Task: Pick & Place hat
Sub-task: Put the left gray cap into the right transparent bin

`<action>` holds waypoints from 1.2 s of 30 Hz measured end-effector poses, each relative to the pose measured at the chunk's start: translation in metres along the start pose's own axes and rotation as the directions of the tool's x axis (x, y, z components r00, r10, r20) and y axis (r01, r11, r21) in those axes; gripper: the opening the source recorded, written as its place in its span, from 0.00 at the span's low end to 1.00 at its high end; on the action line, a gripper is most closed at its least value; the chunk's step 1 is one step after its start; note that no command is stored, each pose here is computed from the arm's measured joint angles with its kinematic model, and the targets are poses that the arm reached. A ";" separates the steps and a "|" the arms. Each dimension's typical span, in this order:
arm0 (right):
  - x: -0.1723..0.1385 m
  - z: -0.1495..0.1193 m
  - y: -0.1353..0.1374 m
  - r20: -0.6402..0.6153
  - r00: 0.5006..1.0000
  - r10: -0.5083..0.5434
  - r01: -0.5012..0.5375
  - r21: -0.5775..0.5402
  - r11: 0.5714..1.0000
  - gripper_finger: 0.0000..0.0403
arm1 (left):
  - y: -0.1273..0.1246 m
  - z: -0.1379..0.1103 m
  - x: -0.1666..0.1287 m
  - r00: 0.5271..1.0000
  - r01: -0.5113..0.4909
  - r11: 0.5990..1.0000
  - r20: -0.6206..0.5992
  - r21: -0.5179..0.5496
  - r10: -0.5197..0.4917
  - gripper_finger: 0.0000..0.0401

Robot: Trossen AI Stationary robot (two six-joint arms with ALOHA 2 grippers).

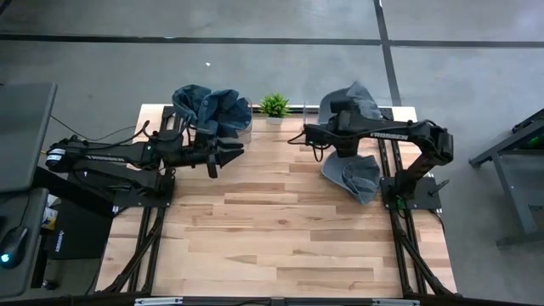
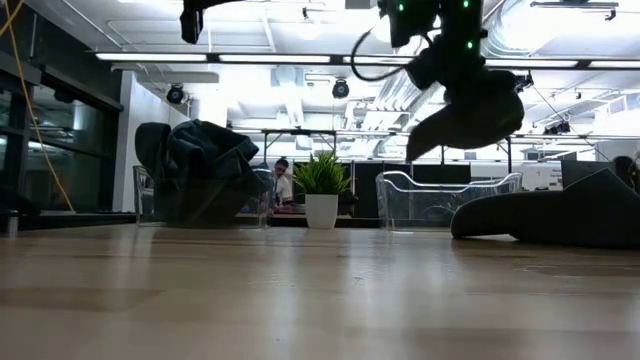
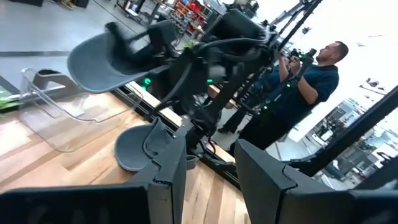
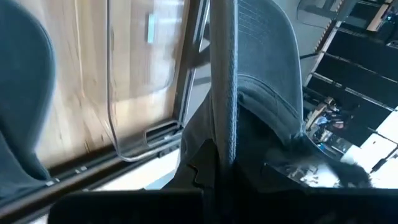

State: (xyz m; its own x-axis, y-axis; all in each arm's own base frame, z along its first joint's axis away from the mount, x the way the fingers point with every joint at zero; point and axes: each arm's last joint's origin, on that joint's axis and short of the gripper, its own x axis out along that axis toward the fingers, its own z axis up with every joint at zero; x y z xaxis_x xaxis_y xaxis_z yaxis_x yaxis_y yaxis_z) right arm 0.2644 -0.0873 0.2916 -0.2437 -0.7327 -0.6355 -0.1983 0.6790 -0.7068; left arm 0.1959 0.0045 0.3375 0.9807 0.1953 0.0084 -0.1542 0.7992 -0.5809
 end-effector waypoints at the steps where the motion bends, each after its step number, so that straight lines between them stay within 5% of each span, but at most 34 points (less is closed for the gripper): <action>1: 0.003 0.000 0.001 -0.006 1.000 -0.007 0.006 -0.016 1.000 0.03 | 0.000 0.000 0.000 1.000 0.007 1.000 -0.006 0.001 -0.007 0.29; 9: 0.026 0.000 0.008 -0.053 0.998 0.041 -0.046 -0.100 0.994 0.03 | 0.003 -0.006 0.000 0.997 -0.005 0.999 -0.075 0.042 0.008 0.29; 23: 0.066 -0.004 0.036 -0.180 0.980 -0.086 0.031 -0.284 0.958 0.03 | 0.006 -0.009 -0.001 0.993 -0.031 0.995 -0.106 0.094 0.041 0.29; 36: 0.092 -0.007 0.069 -0.204 0.974 -0.097 0.002 -0.420 0.907 0.03 | 0.007 -0.011 -0.001 0.991 -0.042 0.994 -0.125 0.100 0.055 0.29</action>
State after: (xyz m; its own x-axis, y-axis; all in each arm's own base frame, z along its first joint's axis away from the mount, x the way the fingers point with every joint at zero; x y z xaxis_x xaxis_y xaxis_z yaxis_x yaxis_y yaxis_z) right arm 0.2215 -0.1074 0.1864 -0.4123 -0.7699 -0.4871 -0.5794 0.6342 -0.5120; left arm 0.1953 0.0037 0.3245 0.9781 0.1662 -0.1249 -0.2067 0.8429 -0.4968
